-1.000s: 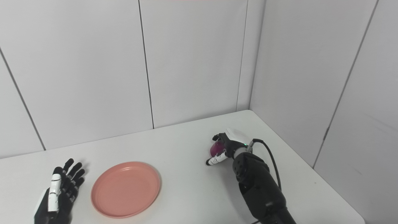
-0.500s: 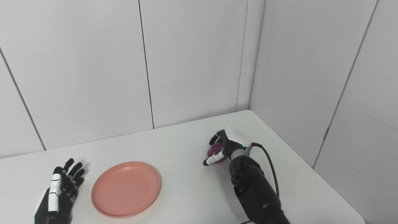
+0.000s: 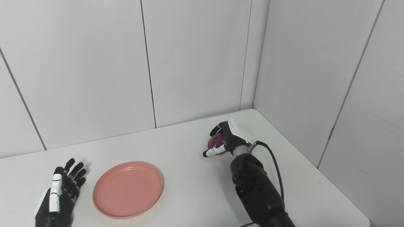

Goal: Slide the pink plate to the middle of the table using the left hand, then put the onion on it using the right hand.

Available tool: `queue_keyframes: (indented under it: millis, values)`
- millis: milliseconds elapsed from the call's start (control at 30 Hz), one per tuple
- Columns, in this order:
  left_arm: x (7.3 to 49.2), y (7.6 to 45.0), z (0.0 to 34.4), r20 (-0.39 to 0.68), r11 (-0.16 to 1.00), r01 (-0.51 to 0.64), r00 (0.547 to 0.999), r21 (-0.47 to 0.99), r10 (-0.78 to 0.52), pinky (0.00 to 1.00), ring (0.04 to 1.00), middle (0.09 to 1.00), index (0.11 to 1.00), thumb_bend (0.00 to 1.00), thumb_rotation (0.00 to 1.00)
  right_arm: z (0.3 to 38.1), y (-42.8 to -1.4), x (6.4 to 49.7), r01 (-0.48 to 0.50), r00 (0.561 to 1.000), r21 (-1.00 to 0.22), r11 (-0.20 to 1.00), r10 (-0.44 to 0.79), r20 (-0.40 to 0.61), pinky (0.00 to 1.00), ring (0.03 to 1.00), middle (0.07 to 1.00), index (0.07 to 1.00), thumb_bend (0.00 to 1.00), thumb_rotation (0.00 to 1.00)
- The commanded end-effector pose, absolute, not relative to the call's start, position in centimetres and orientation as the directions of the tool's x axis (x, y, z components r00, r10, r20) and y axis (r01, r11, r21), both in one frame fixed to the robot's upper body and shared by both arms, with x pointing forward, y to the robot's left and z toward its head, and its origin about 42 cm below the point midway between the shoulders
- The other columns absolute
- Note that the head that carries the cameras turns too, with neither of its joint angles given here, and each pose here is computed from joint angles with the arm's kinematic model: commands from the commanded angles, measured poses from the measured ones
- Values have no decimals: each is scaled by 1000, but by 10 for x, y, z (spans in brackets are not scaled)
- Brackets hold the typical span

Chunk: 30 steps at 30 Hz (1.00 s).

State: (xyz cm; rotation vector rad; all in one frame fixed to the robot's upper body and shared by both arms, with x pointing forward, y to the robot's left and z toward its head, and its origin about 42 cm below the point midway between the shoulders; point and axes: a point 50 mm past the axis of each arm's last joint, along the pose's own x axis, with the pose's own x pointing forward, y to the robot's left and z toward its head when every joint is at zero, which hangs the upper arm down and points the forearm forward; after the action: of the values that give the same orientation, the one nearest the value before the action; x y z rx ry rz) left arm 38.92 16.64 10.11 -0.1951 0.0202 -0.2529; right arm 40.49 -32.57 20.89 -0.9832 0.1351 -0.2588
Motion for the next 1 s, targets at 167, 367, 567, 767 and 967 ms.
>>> queue_keyframes:
  millis: [167, 367, 567, 767, 967]
  values:
    - [378, 156, 89, -35, 948, 241, 967, -210, -253, 975, 935, 933, 937, 550, 1000, 241, -298, 406, 244, 969, -767, 594, -184, 166, 370, 435, 522, 472, 518, 0]
    - [377, 150, 90, -35, 947, 242, 966, -211, -255, 961, 938, 940, 936, 543, 1000, 228, -272, 406, 212, 974, -715, 666, -80, 214, 355, 431, 529, 470, 517, 0]
    - [376, 144, 90, -35, 950, 239, 967, -200, -251, 954, 935, 938, 939, 546, 1000, 209, -238, 401, 124, 976, -659, 742, 29, 217, 333, 425, 513, 493, 517, 0]
    - [373, 134, 92, -31, 952, 237, 968, -192, -248, 943, 925, 928, 927, 540, 1000, 191, -222, 395, 78, 970, -672, 736, 100, 223, 332, 416, 501, 506, 517, 0]
    - [371, 120, 95, -19, 956, 224, 973, -188, -232, 935, 916, 918, 924, 521, 1000, 181, -218, 392, 41, 964, -683, 729, 150, 217, 301, 397, 487, 522, 515, 0]
